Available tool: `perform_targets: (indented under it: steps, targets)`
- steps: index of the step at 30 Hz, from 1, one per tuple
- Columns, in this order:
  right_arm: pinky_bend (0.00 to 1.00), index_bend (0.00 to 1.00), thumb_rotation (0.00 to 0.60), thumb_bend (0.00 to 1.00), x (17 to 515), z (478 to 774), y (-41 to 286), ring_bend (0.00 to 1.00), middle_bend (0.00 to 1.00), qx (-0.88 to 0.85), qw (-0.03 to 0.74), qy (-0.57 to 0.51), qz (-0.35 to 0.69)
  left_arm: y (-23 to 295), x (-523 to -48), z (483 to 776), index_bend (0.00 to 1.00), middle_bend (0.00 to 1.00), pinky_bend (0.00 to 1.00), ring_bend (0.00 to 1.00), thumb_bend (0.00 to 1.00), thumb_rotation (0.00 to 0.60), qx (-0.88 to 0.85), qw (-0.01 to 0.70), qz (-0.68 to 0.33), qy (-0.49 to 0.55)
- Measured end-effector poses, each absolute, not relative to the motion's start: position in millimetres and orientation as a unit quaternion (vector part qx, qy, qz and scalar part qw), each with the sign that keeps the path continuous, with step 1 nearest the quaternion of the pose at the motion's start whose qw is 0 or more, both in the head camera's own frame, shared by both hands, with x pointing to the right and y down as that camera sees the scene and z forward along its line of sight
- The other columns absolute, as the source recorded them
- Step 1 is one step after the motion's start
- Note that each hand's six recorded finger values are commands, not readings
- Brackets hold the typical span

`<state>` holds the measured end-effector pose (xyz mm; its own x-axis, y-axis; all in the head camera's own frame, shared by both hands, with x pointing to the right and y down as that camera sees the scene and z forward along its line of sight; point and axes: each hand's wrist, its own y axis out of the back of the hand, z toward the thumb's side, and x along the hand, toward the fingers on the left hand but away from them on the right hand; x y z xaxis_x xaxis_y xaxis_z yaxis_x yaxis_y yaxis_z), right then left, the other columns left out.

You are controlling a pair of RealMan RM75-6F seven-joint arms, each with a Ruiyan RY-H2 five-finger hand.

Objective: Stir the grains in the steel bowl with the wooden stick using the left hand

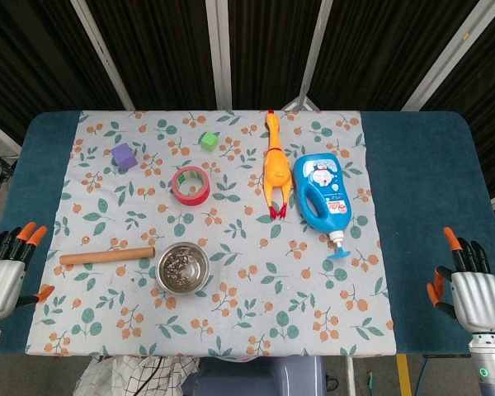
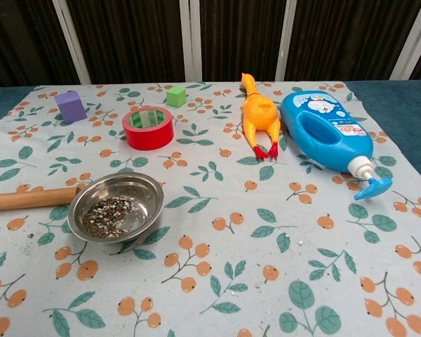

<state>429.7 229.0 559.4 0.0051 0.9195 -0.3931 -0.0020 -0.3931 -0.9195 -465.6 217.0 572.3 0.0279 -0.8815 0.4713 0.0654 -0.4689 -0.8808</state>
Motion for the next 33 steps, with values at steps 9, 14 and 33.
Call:
perform_targets:
  steps: [9,14,33]
  targets:
    - [0.0,0.0,0.6,0.41,427.1,555.6,226.3,0.0,0.0,-0.591,0.401,-0.405,0.57,216.5,-465.0,573.9,0.0,0.0,0.0,0.0,0.01,0.6,-0.605,0.385,-0.61,0.337]
    - [0.0,0.0,0.6,0.41,429.4,554.9,227.2,0.0,0.0,-0.592,0.397,-0.408,0.571,217.7,-463.7,574.8,0.0,0.0,0.0,0.0,0.01,0.6,-0.606,0.385,-0.61,0.334]
    - [0.0,0.0,0.6,0.32,432.3,556.8,229.4,0.0,0.0,-0.587,0.385,-0.402,0.588,218.6,-464.1,573.3,0.0,0.0,0.0,0.0,0.01,0.6,-0.607,0.381,-0.611,0.336]
